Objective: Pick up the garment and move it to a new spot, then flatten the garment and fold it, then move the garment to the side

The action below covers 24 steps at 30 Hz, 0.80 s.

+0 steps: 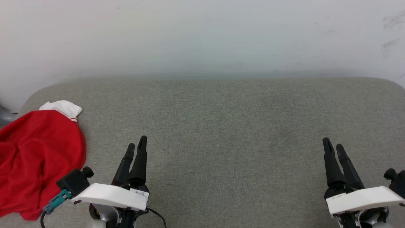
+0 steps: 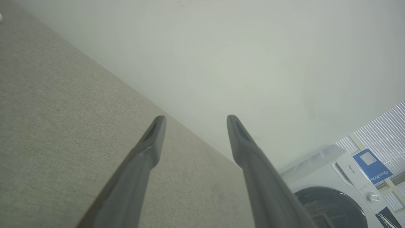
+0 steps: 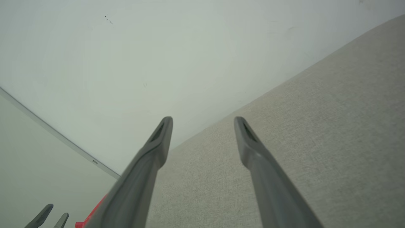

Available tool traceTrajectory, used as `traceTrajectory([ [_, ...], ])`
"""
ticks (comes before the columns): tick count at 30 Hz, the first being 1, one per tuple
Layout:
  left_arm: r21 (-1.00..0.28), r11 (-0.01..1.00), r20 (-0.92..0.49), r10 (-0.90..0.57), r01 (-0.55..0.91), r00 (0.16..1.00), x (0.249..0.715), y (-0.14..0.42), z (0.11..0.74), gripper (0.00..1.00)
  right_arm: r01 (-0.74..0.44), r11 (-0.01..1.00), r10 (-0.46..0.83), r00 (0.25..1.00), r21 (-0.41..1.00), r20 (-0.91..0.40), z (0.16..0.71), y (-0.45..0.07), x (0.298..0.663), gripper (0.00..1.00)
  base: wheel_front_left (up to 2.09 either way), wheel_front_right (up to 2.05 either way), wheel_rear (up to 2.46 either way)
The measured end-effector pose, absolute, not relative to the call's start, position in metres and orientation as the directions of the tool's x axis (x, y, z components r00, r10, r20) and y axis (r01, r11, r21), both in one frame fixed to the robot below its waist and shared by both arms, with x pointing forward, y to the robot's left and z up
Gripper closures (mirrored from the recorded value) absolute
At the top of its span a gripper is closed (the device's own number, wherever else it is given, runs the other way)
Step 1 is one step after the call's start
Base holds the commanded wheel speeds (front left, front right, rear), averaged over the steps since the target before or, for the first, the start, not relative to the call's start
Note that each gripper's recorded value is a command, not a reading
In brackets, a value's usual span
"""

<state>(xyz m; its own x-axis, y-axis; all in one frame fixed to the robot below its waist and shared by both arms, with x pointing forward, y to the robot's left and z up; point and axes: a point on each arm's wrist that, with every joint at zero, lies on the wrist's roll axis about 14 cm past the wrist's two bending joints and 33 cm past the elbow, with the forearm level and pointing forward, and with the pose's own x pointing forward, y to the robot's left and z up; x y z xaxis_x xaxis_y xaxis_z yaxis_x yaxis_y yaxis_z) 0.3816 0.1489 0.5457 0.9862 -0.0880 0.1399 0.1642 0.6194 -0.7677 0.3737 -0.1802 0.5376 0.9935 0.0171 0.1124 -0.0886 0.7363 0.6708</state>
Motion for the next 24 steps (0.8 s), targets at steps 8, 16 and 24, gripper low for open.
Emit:
traceTrajectory([
  [8,-0.644,0.747,0.154,-0.086,0.166,0.984,0.3789,0.15,0.5495,0.0,-0.089,0.829,0.032,0.993,0.551,0.111,0.5408,-0.181,0.3738,0.0,0.0,0.0,0.0],
  [16,-0.514,0.845,0.161,-0.073,0.147,0.984,0.3757,0.1558,0.5494,0.0,-0.086,0.902,0.046,0.994,0.423,0.104,0.5434,-0.1816,0.3733,0.0,0.0,0.0,0.0],
  [24,-0.404,0.905,0.169,-0.07,0.134,0.983,0.375,0.1589,0.5499,0.0,-0.083,0.946,0.058,0.994,0.312,0.088,0.5431,-0.1812,0.3702,0.0,0.0,0.0,0.0],
])
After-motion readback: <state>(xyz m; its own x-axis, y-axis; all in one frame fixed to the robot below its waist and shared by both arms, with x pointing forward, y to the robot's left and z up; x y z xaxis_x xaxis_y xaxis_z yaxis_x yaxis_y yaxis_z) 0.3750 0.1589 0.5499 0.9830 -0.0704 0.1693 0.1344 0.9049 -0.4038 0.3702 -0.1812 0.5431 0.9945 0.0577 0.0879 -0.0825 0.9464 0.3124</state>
